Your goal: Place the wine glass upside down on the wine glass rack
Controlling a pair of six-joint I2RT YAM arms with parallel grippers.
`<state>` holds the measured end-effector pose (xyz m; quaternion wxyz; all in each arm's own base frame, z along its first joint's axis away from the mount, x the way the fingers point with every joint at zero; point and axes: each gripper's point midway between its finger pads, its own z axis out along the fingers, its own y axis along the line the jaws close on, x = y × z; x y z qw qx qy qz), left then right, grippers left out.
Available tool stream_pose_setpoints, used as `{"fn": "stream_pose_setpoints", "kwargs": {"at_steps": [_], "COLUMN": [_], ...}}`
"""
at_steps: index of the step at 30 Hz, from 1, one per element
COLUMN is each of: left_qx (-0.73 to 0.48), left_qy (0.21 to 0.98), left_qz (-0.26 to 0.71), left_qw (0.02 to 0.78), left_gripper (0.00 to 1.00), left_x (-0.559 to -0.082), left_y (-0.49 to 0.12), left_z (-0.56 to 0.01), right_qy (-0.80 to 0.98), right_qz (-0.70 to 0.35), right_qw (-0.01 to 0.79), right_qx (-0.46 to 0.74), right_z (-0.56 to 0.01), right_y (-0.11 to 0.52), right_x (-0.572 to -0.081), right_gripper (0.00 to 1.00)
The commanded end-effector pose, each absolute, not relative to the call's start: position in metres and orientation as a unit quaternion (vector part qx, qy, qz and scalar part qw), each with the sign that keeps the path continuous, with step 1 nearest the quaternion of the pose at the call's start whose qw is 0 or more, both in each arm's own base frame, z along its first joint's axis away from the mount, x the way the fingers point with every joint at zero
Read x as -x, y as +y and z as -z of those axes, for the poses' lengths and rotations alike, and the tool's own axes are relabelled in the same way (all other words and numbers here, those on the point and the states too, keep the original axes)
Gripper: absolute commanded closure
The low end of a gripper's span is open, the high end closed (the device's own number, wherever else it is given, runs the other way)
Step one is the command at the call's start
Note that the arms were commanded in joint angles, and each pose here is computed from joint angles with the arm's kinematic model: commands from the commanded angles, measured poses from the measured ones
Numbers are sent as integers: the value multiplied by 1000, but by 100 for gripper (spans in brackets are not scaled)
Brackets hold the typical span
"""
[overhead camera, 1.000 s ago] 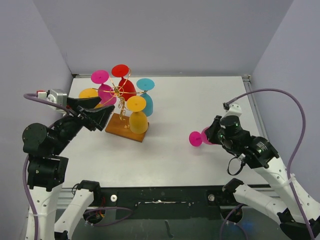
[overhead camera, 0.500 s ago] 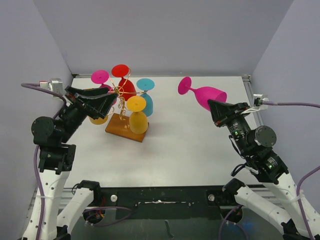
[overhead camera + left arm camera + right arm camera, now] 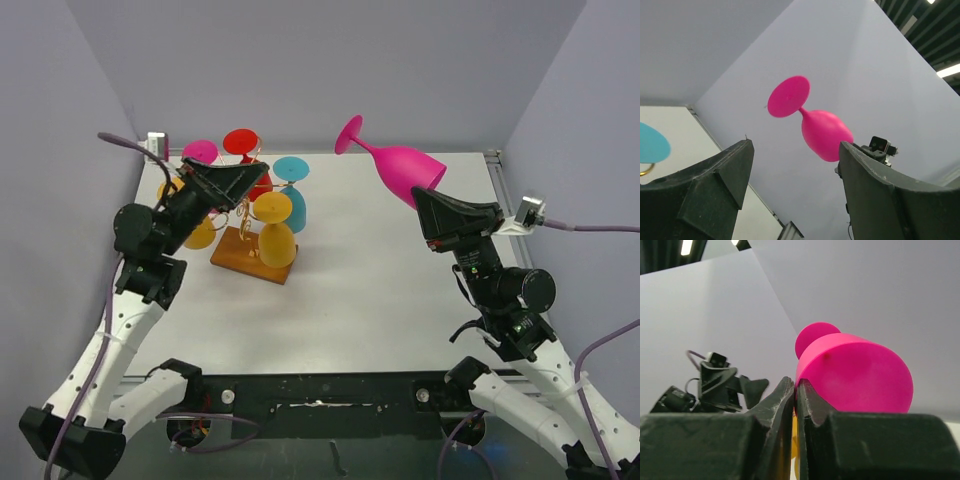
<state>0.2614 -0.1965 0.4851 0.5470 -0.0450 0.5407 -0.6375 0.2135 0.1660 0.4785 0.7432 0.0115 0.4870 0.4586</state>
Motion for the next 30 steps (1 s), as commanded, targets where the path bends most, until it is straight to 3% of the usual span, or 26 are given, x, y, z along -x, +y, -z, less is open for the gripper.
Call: {"fn": "stream_pose_setpoints", "kwargs": {"at_steps": [1, 12, 30], "left_qx": [38, 64, 134], "left_qy": [514, 506, 453], "left_qz": [672, 670, 664], "left_qw": [531, 539, 579], "left_gripper": [34, 39, 47], "left_x": [-256, -251, -270], "left_y": [-234, -293, -281], "left_z": [-508, -501, -516], "right_qy": [413, 408, 400], "right_qz": [-506, -535, -606], "right_qw": [758, 739, 678], "right_qx": [3, 33, 118], "right_z": [-516, -515, -509], "right_y": [169, 190, 229], "right_x": [-196, -196, -174], "right_gripper": [100, 100, 100]}}
